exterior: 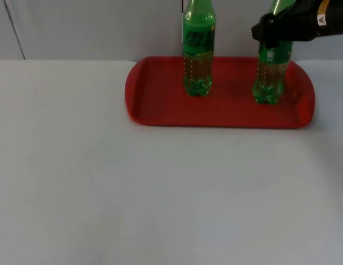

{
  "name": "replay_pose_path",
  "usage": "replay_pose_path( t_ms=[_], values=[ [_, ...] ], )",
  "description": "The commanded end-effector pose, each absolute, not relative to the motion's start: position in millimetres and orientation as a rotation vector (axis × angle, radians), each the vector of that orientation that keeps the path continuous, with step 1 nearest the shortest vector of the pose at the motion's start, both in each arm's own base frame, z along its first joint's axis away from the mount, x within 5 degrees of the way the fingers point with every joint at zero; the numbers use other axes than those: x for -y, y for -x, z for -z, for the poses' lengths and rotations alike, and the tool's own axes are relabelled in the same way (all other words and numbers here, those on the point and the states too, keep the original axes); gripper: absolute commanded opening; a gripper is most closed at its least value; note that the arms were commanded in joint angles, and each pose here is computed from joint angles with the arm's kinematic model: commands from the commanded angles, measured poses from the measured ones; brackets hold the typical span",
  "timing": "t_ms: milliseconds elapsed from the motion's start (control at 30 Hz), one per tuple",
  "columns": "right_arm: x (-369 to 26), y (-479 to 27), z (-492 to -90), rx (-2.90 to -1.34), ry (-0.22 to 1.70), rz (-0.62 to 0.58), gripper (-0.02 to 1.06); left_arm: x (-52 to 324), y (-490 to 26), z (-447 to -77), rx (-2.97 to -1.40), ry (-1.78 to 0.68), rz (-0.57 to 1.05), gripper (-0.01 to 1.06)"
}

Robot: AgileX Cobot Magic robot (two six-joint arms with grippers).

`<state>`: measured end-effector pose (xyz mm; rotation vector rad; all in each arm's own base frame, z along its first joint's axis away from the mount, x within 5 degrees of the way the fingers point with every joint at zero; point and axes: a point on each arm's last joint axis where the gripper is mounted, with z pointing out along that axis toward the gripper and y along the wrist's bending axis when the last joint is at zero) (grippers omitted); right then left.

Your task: Place the bottle upright on the tray.

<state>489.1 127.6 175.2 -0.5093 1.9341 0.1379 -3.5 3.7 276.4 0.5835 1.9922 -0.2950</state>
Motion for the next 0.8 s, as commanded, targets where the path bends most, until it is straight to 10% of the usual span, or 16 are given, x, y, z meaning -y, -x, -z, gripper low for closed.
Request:
replay_pose_path(
  t_ms=[0, 167, 300, 767],
  values=[
    [-126.4, -490.3, -175.0, -1.927, 0.52, -0.132, 0.81, -3.4, 3.9, -275.2, -1.99, -0.591, 0.306, 1.05],
    [-126.3, -490.3, -174.9, -1.928, 0.519, -0.13, 0.83, -3.4, 3.9, -275.2, -1.99, -0.591, 0.306, 1.05],
    [-126.3, -490.3, -174.9, -1.929, 0.517, -0.132, 1.05, -3.4, 3.9, -275.2, -1.99, -0.591, 0.306, 1.05],
    [-112.5, -482.5, -187.0, -2.098, 0.309, -0.052, 1.05, -3.4, 3.9, -275.2, -1.99, -0.591, 0.306, 1.05]
  ],
)
